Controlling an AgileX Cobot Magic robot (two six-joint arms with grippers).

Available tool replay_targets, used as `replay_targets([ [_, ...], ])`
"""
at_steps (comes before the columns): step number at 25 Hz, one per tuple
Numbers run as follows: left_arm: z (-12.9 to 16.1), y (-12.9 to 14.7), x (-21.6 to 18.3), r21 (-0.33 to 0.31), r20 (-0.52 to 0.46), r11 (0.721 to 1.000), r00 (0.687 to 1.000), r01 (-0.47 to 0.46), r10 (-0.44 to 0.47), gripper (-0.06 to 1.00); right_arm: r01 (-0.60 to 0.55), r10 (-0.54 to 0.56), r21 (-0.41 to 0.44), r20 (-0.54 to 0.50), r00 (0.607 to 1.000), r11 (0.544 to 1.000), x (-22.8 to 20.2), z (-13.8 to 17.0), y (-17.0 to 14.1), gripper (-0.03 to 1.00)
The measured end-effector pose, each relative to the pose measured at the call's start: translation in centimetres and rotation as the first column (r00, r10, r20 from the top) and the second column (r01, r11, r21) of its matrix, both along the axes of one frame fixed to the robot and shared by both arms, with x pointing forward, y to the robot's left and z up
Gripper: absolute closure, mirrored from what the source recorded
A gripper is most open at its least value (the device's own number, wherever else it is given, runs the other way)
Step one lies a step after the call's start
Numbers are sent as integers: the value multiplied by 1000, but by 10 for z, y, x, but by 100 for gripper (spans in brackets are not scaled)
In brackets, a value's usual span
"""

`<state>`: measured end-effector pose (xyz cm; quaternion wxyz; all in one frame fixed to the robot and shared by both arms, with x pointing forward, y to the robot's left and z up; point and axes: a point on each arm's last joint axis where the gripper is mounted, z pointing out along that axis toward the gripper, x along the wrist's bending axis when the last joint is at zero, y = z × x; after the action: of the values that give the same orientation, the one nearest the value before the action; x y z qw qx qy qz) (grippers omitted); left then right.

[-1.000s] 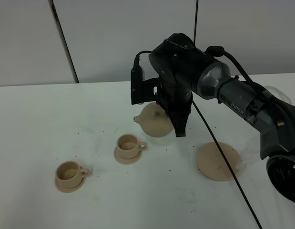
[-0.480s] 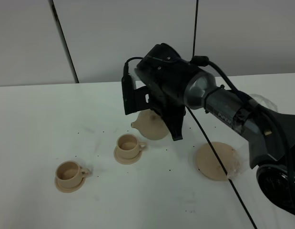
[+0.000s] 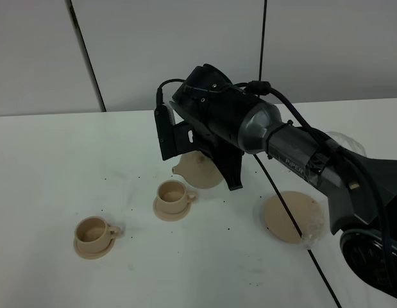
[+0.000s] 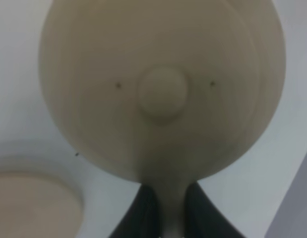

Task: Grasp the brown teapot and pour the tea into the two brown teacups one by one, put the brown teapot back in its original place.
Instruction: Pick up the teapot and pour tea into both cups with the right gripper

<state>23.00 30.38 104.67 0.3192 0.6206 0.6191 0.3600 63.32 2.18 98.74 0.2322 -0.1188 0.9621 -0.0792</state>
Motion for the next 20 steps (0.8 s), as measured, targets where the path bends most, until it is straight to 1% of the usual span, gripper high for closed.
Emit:
replay_targets([
  [5, 0, 0, 0, 0, 0, 1000, 1000, 0, 0, 70, -26, 28, -56, 28, 999, 998, -3, -7, 7, 87],
  [8, 0, 0, 0, 0, 0, 1000, 1000, 0, 0, 70, -41, 44, -75, 36, 998, 996, -4, -13, 11, 87],
  [15, 0, 0, 0, 0, 0, 1000, 1000, 0, 0, 70, -68, 78, -124, 83, 993, 990, -7, -10, 16, 87],
  [20, 0, 0, 0, 0, 0, 1000, 1000, 0, 0, 70, -115, 131, -164, 86, 988, 980, -10, -9, 19, 87],
])
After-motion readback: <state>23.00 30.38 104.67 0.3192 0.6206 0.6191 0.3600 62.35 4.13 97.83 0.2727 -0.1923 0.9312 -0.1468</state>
